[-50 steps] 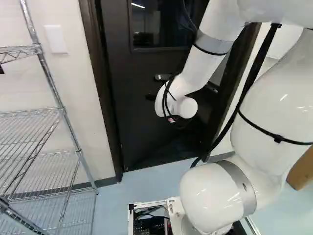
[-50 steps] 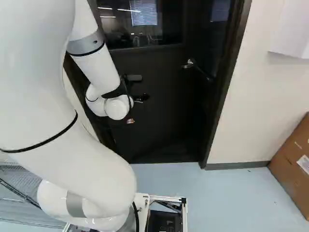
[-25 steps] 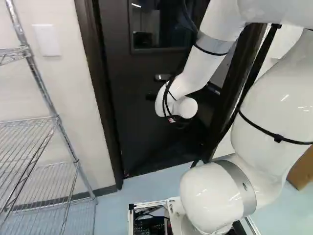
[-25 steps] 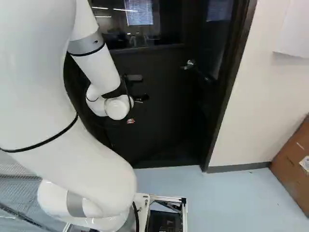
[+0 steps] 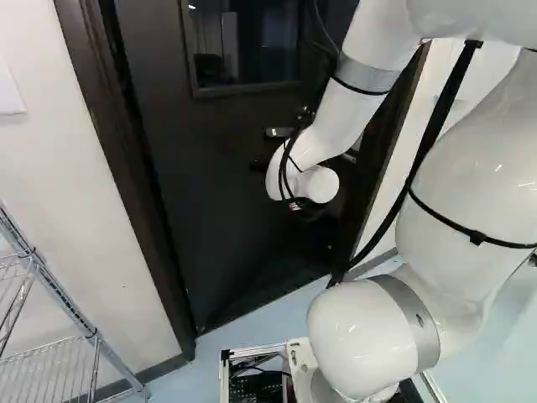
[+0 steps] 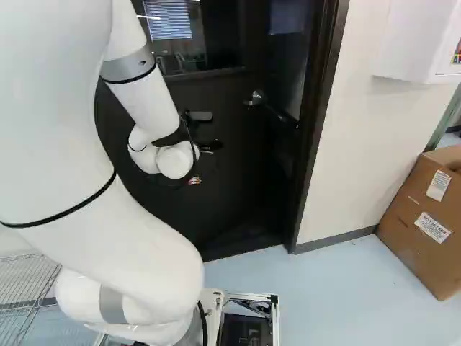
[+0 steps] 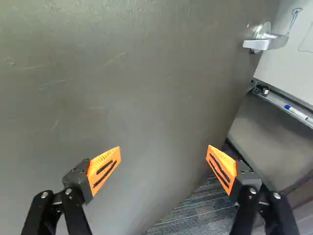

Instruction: Open the door and move inside

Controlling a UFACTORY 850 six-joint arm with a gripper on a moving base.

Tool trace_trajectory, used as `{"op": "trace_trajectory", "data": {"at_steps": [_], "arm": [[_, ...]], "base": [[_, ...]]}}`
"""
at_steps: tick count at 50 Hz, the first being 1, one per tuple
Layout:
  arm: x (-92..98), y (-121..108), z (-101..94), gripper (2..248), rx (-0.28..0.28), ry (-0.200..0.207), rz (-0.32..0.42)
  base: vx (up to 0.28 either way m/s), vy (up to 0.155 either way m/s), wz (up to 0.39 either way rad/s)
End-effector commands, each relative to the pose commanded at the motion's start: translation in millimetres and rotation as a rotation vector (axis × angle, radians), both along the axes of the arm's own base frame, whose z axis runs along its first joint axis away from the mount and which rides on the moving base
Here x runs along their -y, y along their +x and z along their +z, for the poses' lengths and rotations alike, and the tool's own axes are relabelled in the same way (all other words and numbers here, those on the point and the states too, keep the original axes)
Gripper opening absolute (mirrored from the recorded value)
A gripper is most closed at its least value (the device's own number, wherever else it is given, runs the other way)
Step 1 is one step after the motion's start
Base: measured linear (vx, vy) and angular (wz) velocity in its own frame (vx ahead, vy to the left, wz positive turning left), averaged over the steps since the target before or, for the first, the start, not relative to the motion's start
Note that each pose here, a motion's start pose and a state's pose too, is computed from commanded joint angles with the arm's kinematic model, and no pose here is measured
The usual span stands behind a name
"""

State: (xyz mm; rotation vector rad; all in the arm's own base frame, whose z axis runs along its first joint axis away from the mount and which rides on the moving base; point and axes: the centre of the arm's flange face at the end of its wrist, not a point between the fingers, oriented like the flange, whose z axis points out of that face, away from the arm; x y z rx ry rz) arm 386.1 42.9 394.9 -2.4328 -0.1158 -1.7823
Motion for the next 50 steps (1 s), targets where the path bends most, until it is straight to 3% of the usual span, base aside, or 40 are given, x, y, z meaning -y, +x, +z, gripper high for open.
{"op": "trace_trajectory", "data": {"at_steps": [24,43,50], "arm": [[0.0,0.0,0.0,247,0.0,0.0,0.0],[0.0,0.0,0.0,247,0.0,0.0,0.0],[0.0,0.0,0.0,247,0.0,0.0,0.0]], "base": [[0.029,0.002,-0.021],[0.01,0.023,0.384],[-0.029,-0.028,-0.028]]}}
